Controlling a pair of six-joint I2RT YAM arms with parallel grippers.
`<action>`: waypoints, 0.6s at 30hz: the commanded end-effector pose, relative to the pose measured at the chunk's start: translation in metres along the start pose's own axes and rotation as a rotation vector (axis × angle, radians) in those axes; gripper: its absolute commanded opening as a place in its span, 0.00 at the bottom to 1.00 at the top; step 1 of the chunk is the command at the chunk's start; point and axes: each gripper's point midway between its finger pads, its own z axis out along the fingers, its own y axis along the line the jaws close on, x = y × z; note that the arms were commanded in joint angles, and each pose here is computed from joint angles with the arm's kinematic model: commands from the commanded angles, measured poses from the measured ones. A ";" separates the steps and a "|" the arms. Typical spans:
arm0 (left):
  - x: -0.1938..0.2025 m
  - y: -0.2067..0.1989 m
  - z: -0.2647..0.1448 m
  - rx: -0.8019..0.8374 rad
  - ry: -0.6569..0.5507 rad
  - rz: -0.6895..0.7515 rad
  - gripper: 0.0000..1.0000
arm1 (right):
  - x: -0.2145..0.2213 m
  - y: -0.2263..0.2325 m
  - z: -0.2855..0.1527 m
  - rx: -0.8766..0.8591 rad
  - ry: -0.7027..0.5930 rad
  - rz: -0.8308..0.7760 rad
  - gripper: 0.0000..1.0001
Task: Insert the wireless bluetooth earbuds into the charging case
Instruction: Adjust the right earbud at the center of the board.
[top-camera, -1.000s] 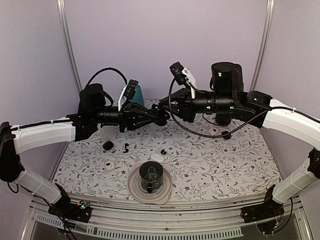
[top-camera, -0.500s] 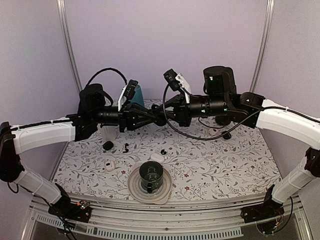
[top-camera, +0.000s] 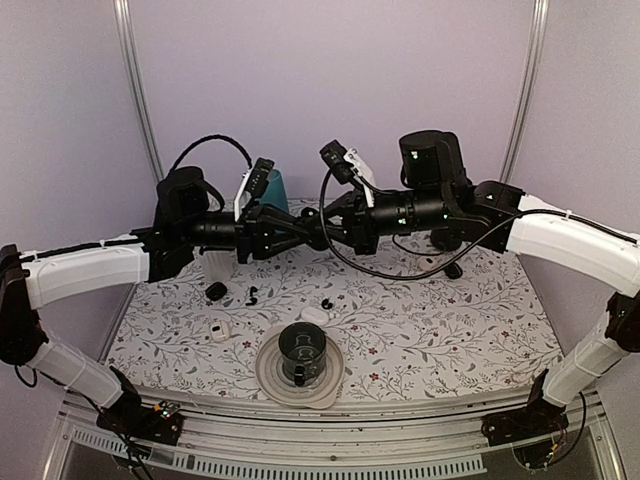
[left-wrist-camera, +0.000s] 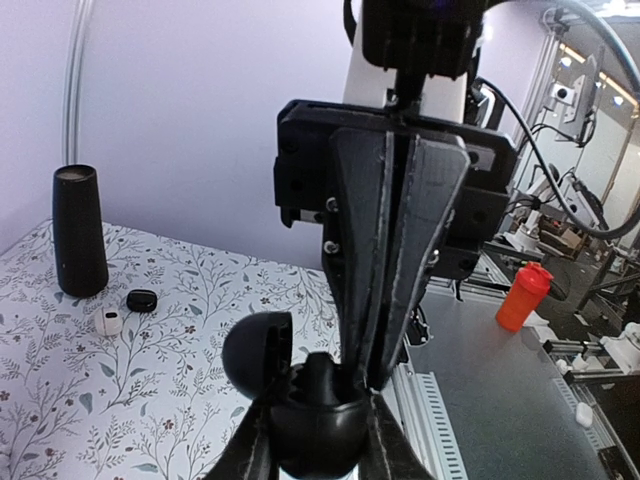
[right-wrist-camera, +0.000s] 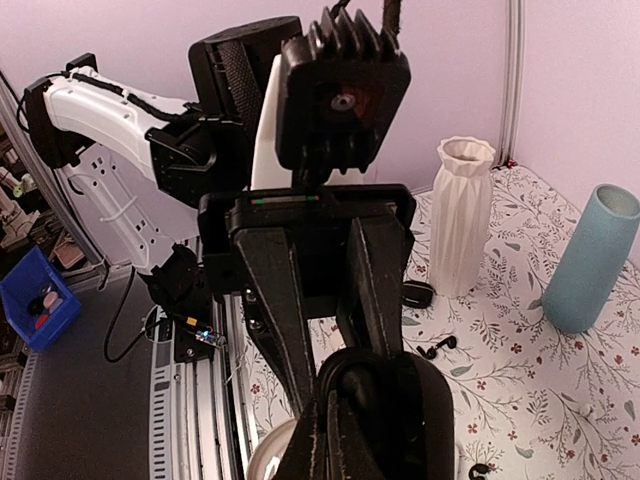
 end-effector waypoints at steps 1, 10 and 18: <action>-0.018 -0.007 -0.005 0.001 -0.046 0.059 0.00 | 0.020 0.008 0.014 -0.054 0.085 0.028 0.03; -0.016 -0.005 -0.006 -0.012 -0.041 0.055 0.00 | 0.003 0.001 0.003 0.016 0.036 0.007 0.03; -0.012 0.010 -0.012 -0.076 -0.052 0.026 0.00 | -0.017 0.018 -0.013 -0.039 -0.032 -0.023 0.04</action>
